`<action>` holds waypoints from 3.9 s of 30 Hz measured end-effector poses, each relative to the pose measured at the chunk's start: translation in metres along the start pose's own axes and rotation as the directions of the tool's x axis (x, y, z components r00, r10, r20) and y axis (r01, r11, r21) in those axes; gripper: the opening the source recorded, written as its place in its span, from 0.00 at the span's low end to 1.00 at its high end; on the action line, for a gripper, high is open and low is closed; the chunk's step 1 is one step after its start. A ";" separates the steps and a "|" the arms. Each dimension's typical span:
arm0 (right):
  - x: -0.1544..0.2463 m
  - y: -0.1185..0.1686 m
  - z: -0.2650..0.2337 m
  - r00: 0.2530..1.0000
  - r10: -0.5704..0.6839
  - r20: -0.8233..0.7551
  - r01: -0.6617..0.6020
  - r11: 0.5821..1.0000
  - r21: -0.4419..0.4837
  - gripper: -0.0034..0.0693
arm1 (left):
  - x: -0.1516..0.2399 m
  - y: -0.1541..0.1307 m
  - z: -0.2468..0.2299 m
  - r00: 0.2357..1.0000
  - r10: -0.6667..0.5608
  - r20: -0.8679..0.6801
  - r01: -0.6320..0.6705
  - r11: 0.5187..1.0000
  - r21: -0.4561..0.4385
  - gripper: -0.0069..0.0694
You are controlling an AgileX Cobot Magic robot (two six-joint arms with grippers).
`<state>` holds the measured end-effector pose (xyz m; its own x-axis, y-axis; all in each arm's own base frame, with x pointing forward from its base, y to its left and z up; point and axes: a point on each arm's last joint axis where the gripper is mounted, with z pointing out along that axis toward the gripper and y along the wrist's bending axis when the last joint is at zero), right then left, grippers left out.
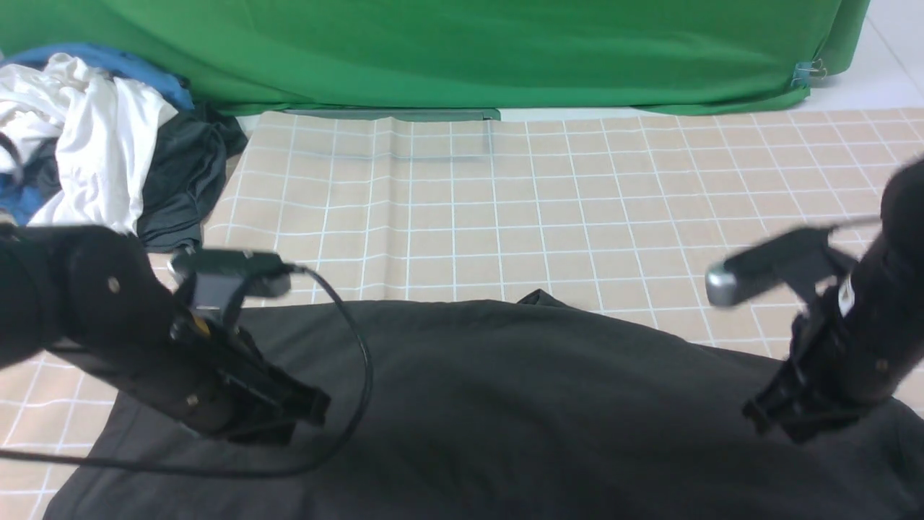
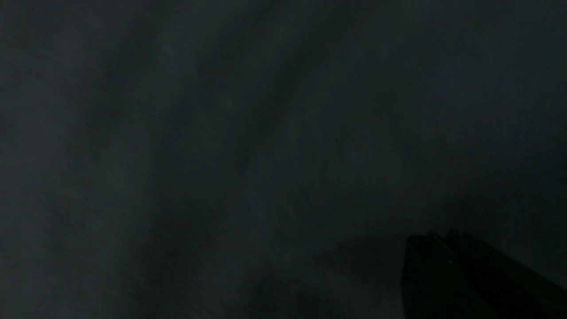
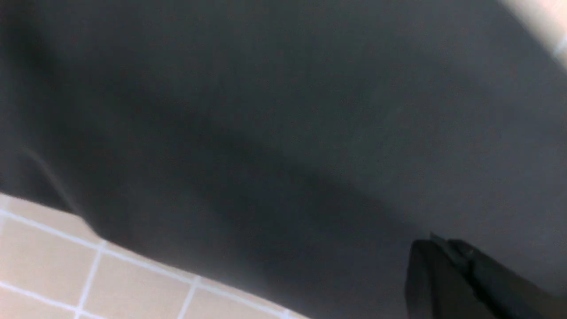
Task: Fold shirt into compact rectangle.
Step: 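Pull the folded dark garment lengthwise by its ends to straighten it flat on the table, then fold the right end of the dark garment over onto its left end with the right gripper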
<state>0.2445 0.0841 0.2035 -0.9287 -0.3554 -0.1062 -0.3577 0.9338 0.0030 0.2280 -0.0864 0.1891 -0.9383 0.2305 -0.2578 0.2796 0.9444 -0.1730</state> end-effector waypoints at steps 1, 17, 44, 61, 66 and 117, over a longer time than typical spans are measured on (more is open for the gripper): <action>0.006 0.000 0.011 1.000 0.028 0.012 -0.028 1.000 0.001 0.11 | 0.006 0.001 0.005 1.000 -0.008 -0.025 0.007 1.000 -0.011 0.11; 0.033 -0.075 0.038 0.932 0.362 -0.024 -0.361 0.932 0.040 0.19 | 0.033 0.014 0.018 0.982 -0.127 -0.137 0.108 0.985 -0.133 0.11; 0.037 -0.103 0.025 0.891 0.453 0.005 -0.453 0.890 0.058 0.93 | 0.060 -0.004 -0.081 0.978 -0.036 0.204 0.048 0.998 -0.052 0.11; 0.036 -0.113 0.033 0.895 0.444 -0.045 -0.441 0.896 0.059 0.20 | 0.073 -0.008 -0.104 0.952 0.006 0.306 0.006 0.999 -0.038 0.11; 0.043 -0.133 -0.009 0.869 0.494 0.027 -0.493 0.863 0.110 0.20 | 0.074 -0.008 -0.104 0.954 0.008 0.299 0.004 0.999 -0.037 0.11; -0.165 0.285 -0.005 0.970 -0.061 0.237 0.167 0.873 -0.458 0.36 | 0.090 -0.014 -0.176 0.888 0.004 0.459 0.030 0.997 -0.066 0.11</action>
<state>0.2957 0.4085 0.2264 -0.8552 -0.3920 -0.3390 -0.5125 0.7374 0.4400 0.1042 -0.0372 0.3357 -0.7388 0.1006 -0.6664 0.2377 0.9642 -0.1179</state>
